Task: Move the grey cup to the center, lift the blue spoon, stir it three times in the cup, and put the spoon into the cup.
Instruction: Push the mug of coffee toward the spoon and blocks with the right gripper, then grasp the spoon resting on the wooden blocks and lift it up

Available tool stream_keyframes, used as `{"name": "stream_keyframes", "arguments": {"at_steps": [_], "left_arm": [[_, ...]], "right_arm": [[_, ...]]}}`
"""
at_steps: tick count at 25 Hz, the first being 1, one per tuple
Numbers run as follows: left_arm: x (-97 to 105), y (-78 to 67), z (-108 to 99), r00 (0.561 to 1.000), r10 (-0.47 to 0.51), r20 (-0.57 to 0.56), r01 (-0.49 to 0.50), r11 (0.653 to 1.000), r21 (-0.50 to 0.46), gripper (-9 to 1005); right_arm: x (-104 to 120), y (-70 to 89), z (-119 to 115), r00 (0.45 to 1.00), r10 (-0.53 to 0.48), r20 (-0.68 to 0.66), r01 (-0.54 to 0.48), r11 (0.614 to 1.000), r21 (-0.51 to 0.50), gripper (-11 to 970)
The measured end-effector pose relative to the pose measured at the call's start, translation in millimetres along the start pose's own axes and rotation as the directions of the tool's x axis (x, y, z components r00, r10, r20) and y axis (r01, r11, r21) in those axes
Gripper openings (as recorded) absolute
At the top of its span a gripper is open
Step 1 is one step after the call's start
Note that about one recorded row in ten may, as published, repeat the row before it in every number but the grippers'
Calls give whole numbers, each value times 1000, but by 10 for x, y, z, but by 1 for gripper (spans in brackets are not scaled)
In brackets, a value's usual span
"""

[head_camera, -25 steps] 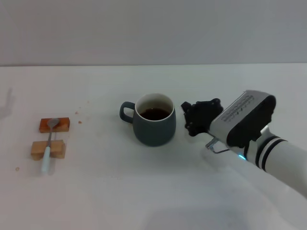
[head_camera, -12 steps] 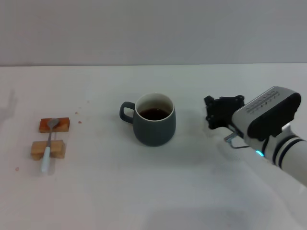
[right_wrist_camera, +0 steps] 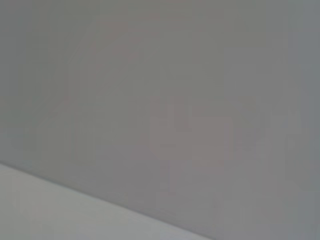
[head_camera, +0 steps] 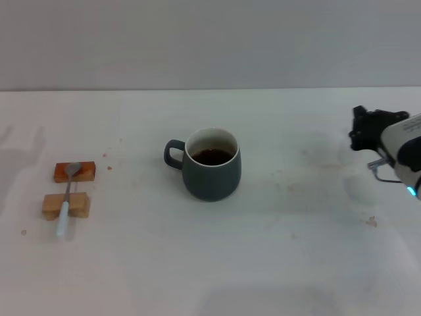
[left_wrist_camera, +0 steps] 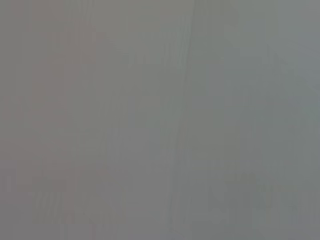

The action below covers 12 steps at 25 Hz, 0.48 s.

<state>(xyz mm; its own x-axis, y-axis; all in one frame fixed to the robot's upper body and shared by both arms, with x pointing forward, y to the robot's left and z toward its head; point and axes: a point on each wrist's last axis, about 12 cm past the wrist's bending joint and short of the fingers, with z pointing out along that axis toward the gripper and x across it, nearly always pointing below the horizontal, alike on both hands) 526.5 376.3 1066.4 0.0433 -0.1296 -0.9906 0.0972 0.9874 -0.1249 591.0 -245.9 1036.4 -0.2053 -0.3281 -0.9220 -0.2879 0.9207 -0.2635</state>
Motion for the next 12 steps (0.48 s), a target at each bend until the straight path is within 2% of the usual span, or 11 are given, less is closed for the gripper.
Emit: {"name": "stream_keyframes", "arguments": {"at_steps": [1, 6, 12], "left_arm": [[-23, 3, -21, 1000, 11, -20, -11, 1000, -7, 666], [-65, -45, -113, 998, 33, -60, -35, 999, -35, 666], [-192, -155, -153, 990, 108, -96, -114, 992, -62, 666]], "right_arm": [[15, -80, -22, 1000, 11, 0, -11, 999, 33, -2], [32, -217, -56, 999, 37, 9, -38, 996, 84, -1], [37, -276, -54, 1000, 18, 5, -18, 994, 106, -1]]}}
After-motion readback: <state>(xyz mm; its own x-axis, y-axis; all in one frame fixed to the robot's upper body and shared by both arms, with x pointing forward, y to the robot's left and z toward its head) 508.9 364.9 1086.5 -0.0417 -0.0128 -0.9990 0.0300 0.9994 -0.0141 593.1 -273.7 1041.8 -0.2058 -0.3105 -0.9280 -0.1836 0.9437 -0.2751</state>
